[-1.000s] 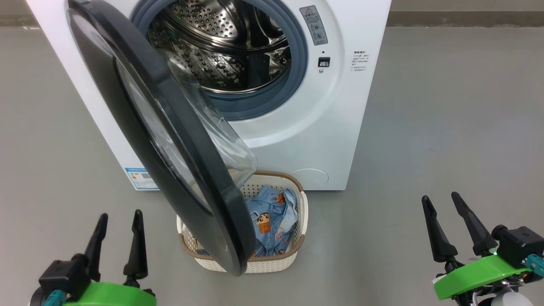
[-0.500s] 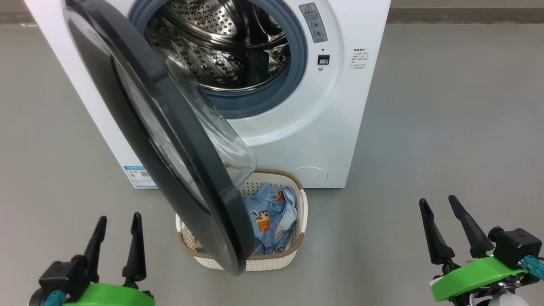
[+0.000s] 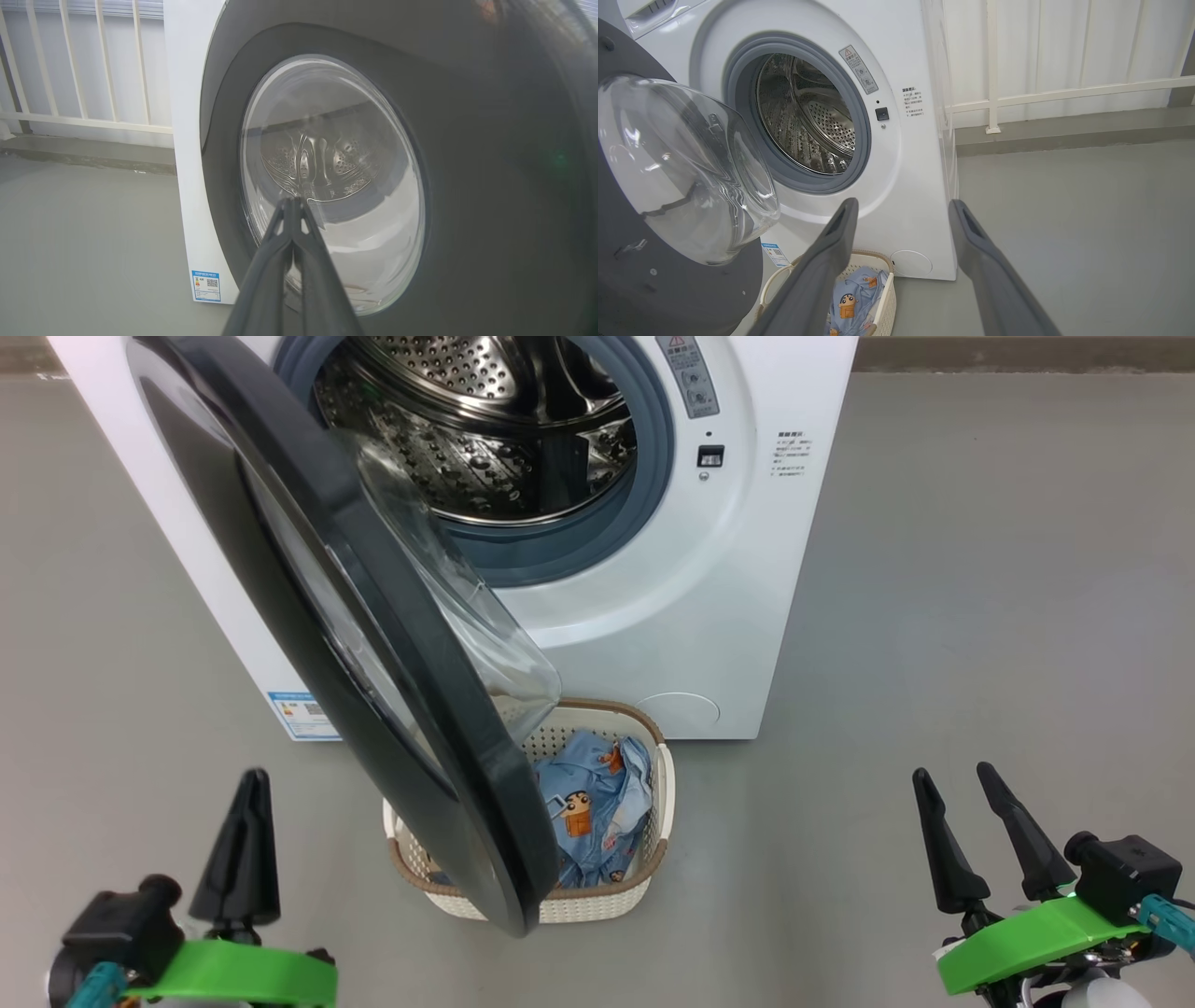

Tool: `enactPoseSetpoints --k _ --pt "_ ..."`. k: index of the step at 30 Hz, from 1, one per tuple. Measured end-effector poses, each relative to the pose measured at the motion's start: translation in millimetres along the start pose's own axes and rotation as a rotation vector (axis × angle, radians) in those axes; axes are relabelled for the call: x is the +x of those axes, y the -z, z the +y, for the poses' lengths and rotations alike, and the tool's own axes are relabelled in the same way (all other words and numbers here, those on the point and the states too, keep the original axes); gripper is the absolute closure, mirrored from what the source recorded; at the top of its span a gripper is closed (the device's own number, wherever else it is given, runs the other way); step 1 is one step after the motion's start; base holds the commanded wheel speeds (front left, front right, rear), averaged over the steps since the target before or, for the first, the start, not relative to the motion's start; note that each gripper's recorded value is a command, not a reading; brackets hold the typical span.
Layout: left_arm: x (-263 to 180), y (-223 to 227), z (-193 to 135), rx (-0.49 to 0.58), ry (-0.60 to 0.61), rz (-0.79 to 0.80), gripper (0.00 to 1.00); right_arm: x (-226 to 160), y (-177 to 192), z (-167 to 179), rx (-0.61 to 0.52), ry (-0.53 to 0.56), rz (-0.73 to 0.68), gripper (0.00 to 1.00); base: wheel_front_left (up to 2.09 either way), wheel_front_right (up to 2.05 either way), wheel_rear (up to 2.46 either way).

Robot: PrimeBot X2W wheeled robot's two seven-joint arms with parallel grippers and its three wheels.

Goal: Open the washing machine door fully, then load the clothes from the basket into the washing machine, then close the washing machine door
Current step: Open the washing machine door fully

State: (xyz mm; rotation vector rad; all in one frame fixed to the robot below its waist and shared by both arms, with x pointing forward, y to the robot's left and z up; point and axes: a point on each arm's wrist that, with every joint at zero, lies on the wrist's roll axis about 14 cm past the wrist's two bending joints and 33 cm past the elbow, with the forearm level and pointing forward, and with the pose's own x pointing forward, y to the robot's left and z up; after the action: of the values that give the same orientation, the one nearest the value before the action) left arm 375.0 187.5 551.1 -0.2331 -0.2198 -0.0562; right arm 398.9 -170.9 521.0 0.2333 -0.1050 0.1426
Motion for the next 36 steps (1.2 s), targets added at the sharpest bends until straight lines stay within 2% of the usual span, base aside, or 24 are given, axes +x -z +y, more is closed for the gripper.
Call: enactPoseSetpoints --k 8,17,26,32,36 --pt "14 -67 -30 0.035 0.093 -0.215 1.0 1 0 0 0.005 0.004 -0.001 0.0 0.0 0.0 0.0" --pt "6 -115 -88 0.008 0.259 -0.376 1.0 4 -1 0 0.006 0.003 -0.005 0.0 0.0 0.0 0.0" --pt "-5 -94 -147 -0.1 0.447 -0.274 1.0 3 0 1 0.005 0.0 -0.001 0.0 0.0 0.0 0.0" --pt "-10 -53 -170 -0.153 0.512 -0.13 1.0 5 -1 -2 0.003 0.006 -0.006 0.0 0.0 0.0 0.0" --pt "-9 -32 -174 -0.174 0.521 -0.062 1.0 4 1 -5 0.002 0.013 -0.001 0.0 0.0 0.0 0.0"
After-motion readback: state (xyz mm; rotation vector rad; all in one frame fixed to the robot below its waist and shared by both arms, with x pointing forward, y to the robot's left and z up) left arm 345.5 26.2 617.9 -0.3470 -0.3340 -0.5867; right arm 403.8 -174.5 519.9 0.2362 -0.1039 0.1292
